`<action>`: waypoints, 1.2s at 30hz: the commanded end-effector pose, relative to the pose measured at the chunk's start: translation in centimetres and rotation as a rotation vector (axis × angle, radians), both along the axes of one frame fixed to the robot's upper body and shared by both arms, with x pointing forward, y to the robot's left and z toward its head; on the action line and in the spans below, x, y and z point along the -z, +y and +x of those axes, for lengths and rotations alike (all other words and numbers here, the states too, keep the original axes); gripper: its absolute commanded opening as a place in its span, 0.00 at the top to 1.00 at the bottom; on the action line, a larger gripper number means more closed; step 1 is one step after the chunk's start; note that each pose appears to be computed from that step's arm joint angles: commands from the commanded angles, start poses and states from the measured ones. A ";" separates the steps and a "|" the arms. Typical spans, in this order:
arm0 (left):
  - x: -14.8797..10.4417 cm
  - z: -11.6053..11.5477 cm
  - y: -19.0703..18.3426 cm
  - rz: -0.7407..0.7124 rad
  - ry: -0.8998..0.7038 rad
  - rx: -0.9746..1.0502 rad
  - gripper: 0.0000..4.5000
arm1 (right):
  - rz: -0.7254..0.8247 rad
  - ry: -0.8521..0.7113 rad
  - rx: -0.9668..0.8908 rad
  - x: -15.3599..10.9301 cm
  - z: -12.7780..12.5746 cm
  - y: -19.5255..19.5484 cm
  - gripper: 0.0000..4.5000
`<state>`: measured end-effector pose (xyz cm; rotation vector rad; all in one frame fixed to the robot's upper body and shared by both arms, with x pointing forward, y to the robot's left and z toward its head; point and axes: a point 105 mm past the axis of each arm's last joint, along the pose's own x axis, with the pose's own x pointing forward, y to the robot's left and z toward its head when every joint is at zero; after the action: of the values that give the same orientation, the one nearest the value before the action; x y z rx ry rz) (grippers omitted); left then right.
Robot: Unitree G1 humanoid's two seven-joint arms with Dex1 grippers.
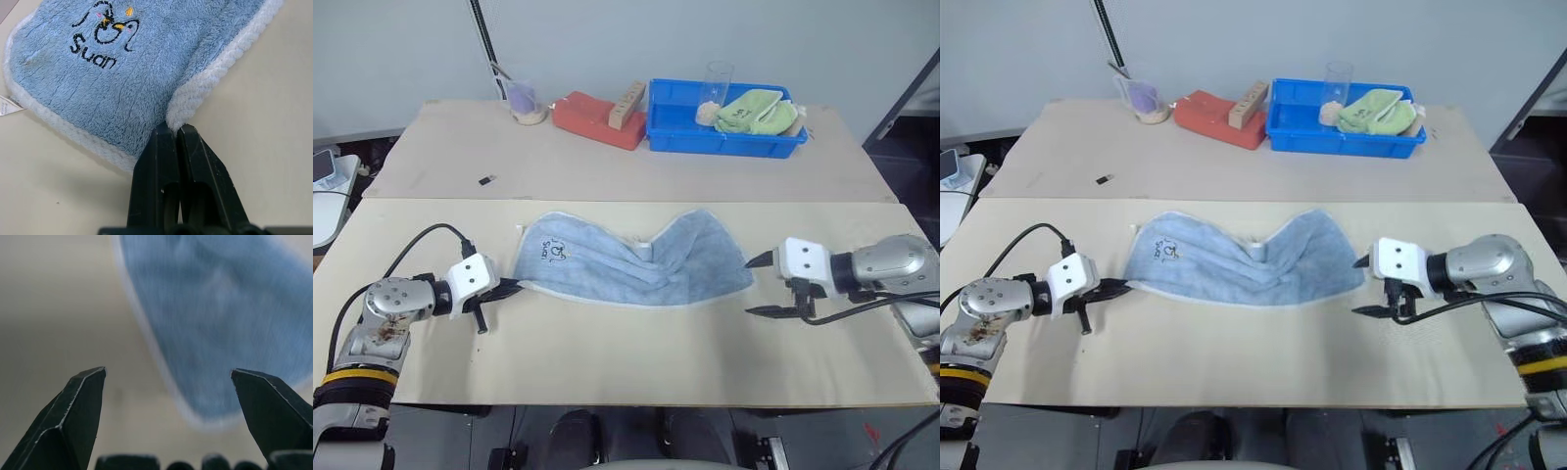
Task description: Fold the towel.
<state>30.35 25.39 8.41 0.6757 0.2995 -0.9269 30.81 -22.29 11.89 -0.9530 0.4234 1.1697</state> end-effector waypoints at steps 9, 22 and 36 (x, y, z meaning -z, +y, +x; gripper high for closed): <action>0.4 -1.1 0.3 0.016 0.011 -0.007 0.99 | 0.029 0.098 0.065 1.6 2.7 -1.0 0.00; 0.3 -1.2 0.5 0.014 0.005 -0.021 1.00 | 0.060 0.142 0.073 1.8 2.9 -1.2 1.00; -6.5 1.2 2.7 -0.153 0.058 -0.143 1.00 | 0.378 0.069 0.261 -9.1 1.6 -3.2 1.00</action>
<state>29.74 27.11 12.99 0.4812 0.3770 -0.9226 31.21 -25.19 19.13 -0.5393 0.4379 1.0779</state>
